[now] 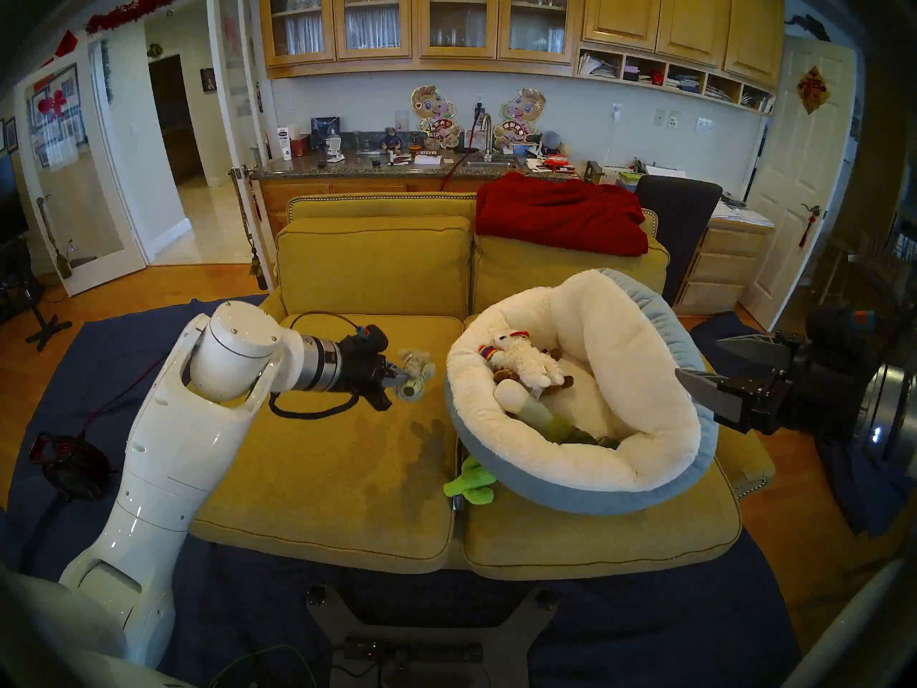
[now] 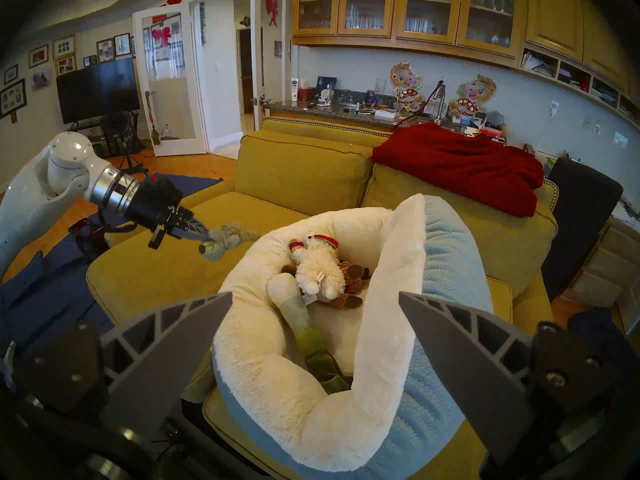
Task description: Put toys into dog bed
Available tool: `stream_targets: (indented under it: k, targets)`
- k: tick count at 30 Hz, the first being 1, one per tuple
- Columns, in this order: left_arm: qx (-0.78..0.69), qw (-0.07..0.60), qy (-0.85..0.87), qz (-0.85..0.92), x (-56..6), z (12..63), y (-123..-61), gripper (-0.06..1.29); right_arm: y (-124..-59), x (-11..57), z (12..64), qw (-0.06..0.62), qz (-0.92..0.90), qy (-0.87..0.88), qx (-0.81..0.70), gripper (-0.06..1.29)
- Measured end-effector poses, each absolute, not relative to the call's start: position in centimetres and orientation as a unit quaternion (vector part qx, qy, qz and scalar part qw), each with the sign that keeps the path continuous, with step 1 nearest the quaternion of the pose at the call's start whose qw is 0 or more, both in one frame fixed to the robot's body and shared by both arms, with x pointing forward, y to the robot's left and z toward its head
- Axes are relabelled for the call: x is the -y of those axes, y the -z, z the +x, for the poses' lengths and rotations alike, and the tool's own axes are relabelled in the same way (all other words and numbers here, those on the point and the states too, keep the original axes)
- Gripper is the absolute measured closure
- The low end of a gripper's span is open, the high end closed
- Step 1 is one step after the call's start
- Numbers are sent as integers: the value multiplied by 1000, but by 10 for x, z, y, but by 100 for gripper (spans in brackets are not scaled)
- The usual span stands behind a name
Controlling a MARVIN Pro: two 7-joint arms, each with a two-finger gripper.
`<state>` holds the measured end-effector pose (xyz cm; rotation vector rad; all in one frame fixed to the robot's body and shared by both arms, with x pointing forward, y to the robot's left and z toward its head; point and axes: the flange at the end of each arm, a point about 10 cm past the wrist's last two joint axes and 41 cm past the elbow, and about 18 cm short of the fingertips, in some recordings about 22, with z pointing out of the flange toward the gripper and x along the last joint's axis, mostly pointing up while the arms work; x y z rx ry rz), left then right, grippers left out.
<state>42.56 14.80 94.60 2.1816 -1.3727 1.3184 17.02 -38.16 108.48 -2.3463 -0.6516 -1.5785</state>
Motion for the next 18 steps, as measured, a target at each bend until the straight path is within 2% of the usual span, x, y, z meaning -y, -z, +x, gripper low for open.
stream_targets:
  k: [10,18]
  targets:
    - [497,147,-513,685,-95,417,-1000,125,-1085,382,170,120,-803,540,223,-3]
    - [528,175,-504,661,-44,419,-998,125,-1085,382,170,120,-803,540,223,-3]
